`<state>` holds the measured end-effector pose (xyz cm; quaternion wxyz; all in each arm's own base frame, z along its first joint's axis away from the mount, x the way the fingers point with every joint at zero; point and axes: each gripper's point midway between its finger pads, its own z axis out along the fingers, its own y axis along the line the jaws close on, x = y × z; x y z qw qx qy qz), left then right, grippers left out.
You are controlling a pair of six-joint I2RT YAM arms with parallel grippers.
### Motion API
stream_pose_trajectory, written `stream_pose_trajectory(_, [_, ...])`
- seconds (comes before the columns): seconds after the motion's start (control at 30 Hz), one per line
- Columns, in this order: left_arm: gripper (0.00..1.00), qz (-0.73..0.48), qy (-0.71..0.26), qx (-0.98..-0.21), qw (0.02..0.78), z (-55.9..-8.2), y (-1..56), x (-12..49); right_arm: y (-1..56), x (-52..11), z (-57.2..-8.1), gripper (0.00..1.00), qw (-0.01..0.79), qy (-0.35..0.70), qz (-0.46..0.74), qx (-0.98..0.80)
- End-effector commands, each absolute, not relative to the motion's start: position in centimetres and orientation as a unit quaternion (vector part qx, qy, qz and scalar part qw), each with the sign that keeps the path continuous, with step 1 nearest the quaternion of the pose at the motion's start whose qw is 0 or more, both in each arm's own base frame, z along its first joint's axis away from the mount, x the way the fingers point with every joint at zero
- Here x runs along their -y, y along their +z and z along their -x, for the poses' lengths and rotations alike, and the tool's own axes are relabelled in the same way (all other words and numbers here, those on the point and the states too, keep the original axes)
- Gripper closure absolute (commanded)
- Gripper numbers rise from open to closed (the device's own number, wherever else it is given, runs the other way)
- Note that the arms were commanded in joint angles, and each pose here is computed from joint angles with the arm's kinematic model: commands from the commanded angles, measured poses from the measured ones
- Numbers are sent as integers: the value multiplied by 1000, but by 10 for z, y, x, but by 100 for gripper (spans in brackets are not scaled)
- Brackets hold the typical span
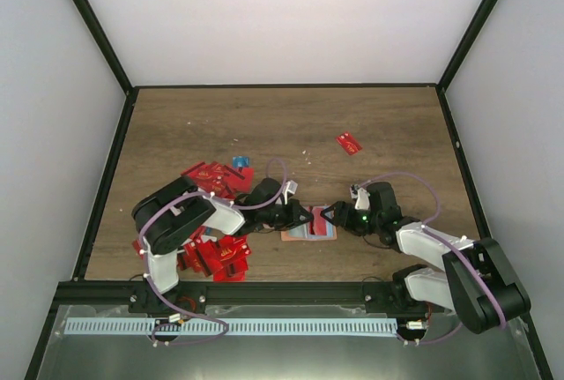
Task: Put the credit cards into the card holder
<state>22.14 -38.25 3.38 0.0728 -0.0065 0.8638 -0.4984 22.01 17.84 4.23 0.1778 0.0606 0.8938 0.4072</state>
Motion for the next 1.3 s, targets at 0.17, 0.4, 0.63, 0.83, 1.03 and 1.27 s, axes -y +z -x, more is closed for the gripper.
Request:
stream_pose_trajectory(0.17, [96, 26, -483, -872, 68, -217, 19, 383, 34, -177, -212, 28, 157, 408, -71, -897])
stream_pose_trajectory(0.4, [92, 38, -479, -874, 68, -216, 15, 382, 34, -176, -212, 28, 158, 407, -72, -897])
stream_pose_trajectory(0.63, [83, 37, -472, -878, 71, -214, 14, 381, 34, -174, -212, 28, 161, 402, -73, -898])
stream_pose_trajectory(0.83, [64, 20, -448, -889, 95, -216, 24, 376, 35, -171, -213, 28, 167, 391, -74, -902])
stream_pose_trajectory(1.03, [47, 1, -430, -897, 101, -215, 26, 373, 40, -169, -218, 27, 179, 384, -74, -903])
stream_pose_trajectory(1.27, [35, -24, -403, -907, 119, -215, 35, 364, 47, -168, -225, 27, 190, 374, -68, -905])
